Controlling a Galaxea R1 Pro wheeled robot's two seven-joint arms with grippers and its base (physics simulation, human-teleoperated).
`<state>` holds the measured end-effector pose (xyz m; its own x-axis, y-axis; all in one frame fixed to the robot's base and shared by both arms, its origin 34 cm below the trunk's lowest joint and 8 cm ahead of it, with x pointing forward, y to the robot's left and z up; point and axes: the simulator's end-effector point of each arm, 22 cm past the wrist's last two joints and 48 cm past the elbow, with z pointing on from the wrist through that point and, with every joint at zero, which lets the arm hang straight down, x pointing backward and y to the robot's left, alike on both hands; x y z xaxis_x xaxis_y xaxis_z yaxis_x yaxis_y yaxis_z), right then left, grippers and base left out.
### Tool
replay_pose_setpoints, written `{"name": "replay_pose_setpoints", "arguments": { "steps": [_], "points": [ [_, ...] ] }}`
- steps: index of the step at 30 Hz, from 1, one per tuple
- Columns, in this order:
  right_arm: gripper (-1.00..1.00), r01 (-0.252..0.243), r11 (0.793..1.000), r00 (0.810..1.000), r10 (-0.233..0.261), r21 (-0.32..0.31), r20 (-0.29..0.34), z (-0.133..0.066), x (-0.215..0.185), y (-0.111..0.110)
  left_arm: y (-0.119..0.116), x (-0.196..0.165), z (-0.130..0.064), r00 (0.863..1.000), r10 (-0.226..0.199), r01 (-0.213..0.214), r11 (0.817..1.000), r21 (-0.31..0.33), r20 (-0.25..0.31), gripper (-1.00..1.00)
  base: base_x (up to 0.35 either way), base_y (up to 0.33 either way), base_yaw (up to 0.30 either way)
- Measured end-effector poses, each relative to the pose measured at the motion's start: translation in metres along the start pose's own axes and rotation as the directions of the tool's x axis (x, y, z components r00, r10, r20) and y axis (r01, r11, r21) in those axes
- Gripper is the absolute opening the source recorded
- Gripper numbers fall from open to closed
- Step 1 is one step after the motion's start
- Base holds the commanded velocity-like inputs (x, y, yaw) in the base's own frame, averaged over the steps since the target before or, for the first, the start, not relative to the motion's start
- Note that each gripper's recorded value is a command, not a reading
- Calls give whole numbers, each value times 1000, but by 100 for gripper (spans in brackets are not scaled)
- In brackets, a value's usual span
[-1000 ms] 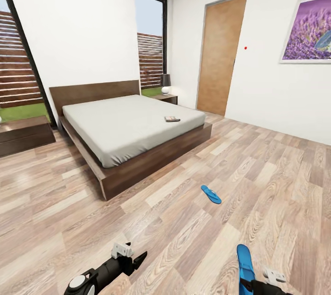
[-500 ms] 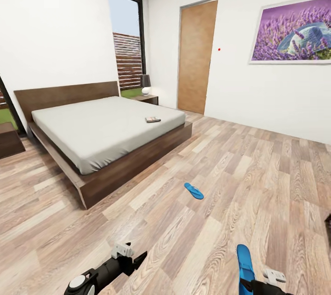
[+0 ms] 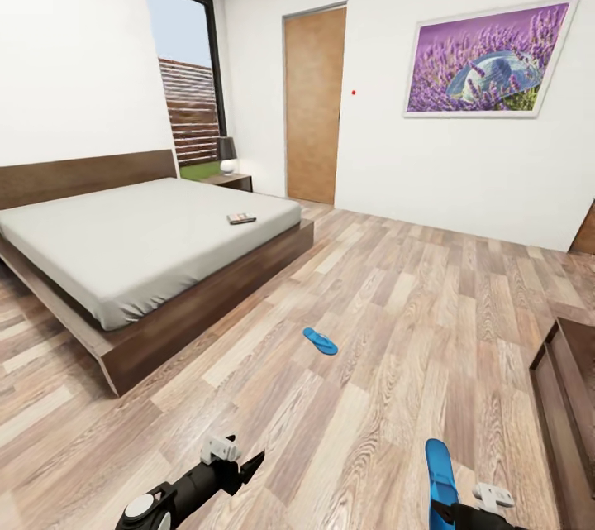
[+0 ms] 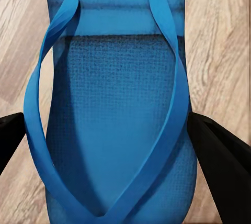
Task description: In the bedroom, move the book from the bed onto either nightstand, and place the two sandals side by side next to the bed.
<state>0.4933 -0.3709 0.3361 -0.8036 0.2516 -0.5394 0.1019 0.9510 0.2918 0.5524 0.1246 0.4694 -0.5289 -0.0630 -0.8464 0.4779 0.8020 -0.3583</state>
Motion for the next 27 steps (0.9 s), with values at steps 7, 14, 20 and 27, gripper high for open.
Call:
{"name": "replay_pose_setpoints", "arguments": {
  "steps": [7,14,20,27],
  "points": [
    [-100,-2,1000,1000,2,1,1,0,0,0,28,4,-3,1000,-6,5,993,-116,-5,100,0,0,-15],
    [-100,-3,1000,1000,3,2,-2,1,1,-1,43,35,-9,998,-37,28,984,-177,-45,100,0,0,0],
    [-100,-4,1000,1000,4,5,-11,2,5,-2,43,39,-8,998,-38,29,983,-179,-46,100,0,0,0],
    [-100,-6,1000,1000,6,7,-20,3,9,-4,42,44,-6,998,-44,33,984,-177,-55,100,0,0,0]
  ]
}}
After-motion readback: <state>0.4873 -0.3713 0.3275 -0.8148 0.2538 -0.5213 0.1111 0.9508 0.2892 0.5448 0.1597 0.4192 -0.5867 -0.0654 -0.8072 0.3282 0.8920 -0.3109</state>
